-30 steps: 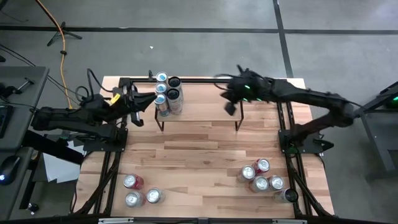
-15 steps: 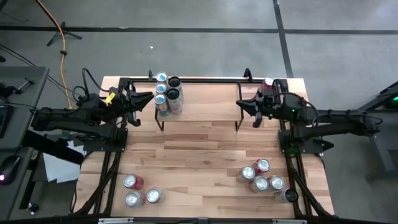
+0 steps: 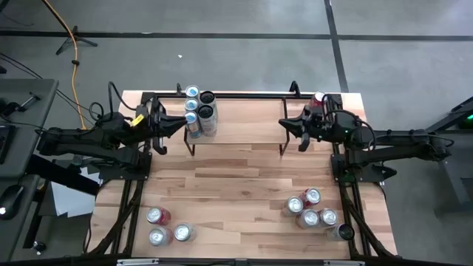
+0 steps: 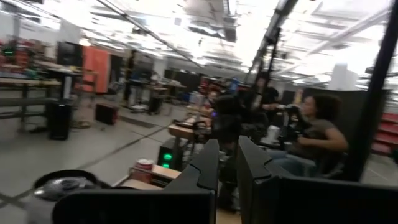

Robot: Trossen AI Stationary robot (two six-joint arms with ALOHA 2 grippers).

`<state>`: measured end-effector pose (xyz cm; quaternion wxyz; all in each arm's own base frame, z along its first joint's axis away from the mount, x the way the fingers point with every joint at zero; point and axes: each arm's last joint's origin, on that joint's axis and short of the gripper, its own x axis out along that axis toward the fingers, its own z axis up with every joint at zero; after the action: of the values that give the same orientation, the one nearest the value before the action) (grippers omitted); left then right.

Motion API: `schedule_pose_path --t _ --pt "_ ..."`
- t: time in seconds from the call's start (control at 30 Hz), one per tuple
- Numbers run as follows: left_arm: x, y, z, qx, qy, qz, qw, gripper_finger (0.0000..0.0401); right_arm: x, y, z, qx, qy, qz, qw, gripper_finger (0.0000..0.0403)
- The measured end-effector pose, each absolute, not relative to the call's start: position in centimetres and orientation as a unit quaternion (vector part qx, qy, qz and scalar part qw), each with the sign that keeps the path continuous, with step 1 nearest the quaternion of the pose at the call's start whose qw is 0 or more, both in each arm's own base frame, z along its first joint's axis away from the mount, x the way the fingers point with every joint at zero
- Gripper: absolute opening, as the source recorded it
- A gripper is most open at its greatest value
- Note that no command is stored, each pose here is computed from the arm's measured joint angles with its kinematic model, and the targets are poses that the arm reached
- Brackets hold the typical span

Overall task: Place canned beverage on shelf
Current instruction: Put the white-pink soda can aligned with the other white-pink soda cans on the shelf

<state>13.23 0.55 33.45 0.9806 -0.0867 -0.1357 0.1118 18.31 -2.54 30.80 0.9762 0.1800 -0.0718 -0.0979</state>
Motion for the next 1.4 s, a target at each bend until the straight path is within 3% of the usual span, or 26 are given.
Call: schedule_pose_path --t 0.3,0.6,1.23,1.4 --pt "13.24 0.04 33.53 -0.109 -0.134 0.018 0.985 0.0001 18.51 -2.57 31.02 0.188 -0.088 -0.094 0.974 0.0" --pt "13.24 0.08 33.53 -0.096 -0.134 0.026 0.986 0.0 18.54 -2.57 30.97 0.231 -0.091 -0.091 0.964 0.0" --pt "13.25 0.09 33.48 -0.088 -0.131 0.028 0.987 0.0007 18.55 -2.58 30.9 0.213 -0.085 -0.093 0.969 0.0001" --pt "13.25 0.13 33.48 -0.089 -0.132 0.036 0.987 0.0015 18.55 -2.57 30.9 0.215 -0.085 -0.093 0.969 0.0045"
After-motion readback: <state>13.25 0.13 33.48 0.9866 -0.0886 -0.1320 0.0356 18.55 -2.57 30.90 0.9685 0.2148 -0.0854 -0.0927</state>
